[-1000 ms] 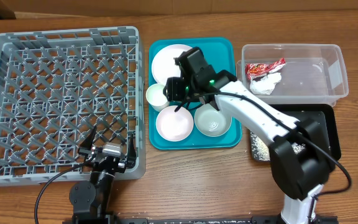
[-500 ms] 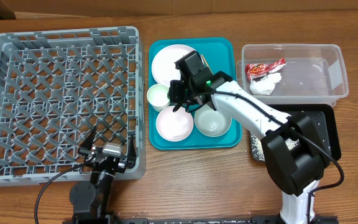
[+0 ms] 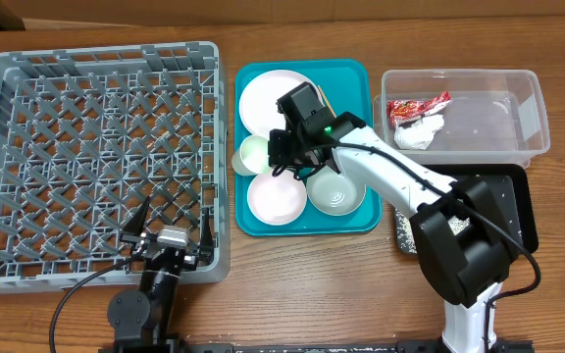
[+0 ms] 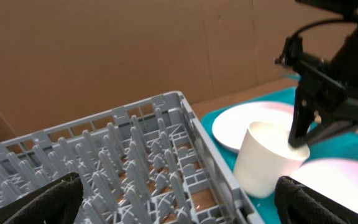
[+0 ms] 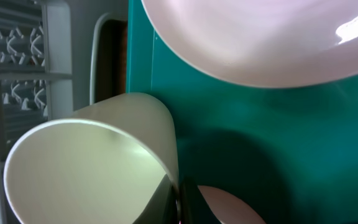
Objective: Sort waste into correct bins and load items into the dishwasher
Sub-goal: 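Grasp the white paper cup with the right gripper, then lift the cup with the right gripper toward the left gripper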
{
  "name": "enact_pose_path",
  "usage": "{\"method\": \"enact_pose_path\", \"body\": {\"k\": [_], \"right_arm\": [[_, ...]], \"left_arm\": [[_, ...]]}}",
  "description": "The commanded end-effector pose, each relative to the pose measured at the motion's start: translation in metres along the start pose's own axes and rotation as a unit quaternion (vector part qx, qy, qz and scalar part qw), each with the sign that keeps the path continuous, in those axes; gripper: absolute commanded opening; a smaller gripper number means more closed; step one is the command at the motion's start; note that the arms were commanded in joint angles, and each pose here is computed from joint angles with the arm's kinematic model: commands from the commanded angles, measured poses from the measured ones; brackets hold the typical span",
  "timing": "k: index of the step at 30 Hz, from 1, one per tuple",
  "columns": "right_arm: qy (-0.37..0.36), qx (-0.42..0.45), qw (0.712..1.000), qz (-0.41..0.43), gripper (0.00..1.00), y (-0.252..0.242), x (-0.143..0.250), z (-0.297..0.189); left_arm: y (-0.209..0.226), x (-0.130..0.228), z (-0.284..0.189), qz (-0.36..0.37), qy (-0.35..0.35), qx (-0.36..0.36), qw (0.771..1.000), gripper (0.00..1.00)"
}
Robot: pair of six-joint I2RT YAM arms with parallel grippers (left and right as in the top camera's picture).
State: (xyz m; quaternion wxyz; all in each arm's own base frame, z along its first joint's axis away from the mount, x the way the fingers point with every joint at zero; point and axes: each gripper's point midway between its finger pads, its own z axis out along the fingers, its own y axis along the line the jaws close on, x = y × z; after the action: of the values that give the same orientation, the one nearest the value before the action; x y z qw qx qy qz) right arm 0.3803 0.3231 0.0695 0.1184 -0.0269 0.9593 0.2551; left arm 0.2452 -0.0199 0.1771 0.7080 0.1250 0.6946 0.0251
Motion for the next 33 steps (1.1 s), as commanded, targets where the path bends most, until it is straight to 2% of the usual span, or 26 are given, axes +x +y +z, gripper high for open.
{"method": "enact_pose_path", "body": {"k": [1, 5, 10, 13, 16, 19, 21, 23, 24, 25, 27, 29, 31, 33], "right_arm": [[-0.044, -0.047, 0.998, -0.006, 0.04, 0.03, -0.029, -0.057], [-0.079, -0.083, 0.993, -0.02, 0.04, 0.043, -0.037, -0.131], [-0.135, -0.096, 0.986, -0.026, 0.04, 0.042, -0.038, -0.21], [-0.154, -0.1, 0.982, -0.029, 0.04, 0.042, -0.034, -0.237], [-0.156, -0.101, 0.982, -0.029, 0.04, 0.042, -0.029, -0.246], [-0.148, -0.097, 0.984, -0.025, 0.04, 0.04, -0.026, -0.244], [-0.148, -0.096, 0.984, -0.025, 0.04, 0.039, -0.025, -0.243], [-0.148, -0.097, 0.984, -0.025, 0.04, 0.039, -0.026, -0.243], [-0.148, -0.097, 0.984, -0.025, 0.04, 0.039, -0.026, -0.243], [-0.148, -0.097, 0.984, -0.025, 0.04, 0.039, -0.026, -0.243], [-0.148, -0.097, 0.984, -0.025, 0.04, 0.039, -0.025, -0.243], [-0.148, -0.097, 0.984, -0.025, 0.04, 0.04, -0.025, -0.243], [-0.147, -0.097, 0.984, -0.024, 0.04, 0.04, -0.025, -0.243], [-0.144, -0.102, 0.984, -0.023, 0.04, 0.041, -0.024, -0.242]], "left_arm": [[0.003, -0.025, -0.004, -0.08, -0.028, 0.002, 0.996, 1.0], [-0.002, -0.055, -0.013, -0.175, -0.031, 0.032, 0.983, 1.0], [-0.011, -0.079, -0.012, -0.226, 0.002, 0.075, 0.971, 1.0], [-0.028, -0.084, 0.003, -0.248, 0.045, 0.139, 0.958, 1.0], [-0.054, -0.095, 0.022, -0.268, 0.089, 0.244, 0.928, 1.0], [-0.086, -0.123, 0.029, -0.287, 0.111, 0.405, 0.861, 1.0], [-0.101, -0.144, 0.023, -0.298, 0.114, 0.514, 0.797, 1.0], [-0.107, -0.16, 0.016, -0.356, 0.165, 0.606, 0.692, 1.0], [-0.107, -0.161, 0.017, -0.372, 0.183, 0.614, 0.672, 1.0], [-0.108, -0.158, 0.027, -0.421, 0.229, 0.598, 0.643, 1.0], [-0.11, -0.15, 0.042, -0.511, 0.319, 0.56, 0.569, 1.0], [-0.112, -0.134, 0.054, -0.591, 0.401, 0.505, 0.484, 1.0], [-0.113, -0.12, 0.063, -0.633, 0.443, 0.466, 0.432, 1.0], [-0.112, -0.108, 0.07, -0.652, 0.461, 0.445, 0.404, 0.47]]}}
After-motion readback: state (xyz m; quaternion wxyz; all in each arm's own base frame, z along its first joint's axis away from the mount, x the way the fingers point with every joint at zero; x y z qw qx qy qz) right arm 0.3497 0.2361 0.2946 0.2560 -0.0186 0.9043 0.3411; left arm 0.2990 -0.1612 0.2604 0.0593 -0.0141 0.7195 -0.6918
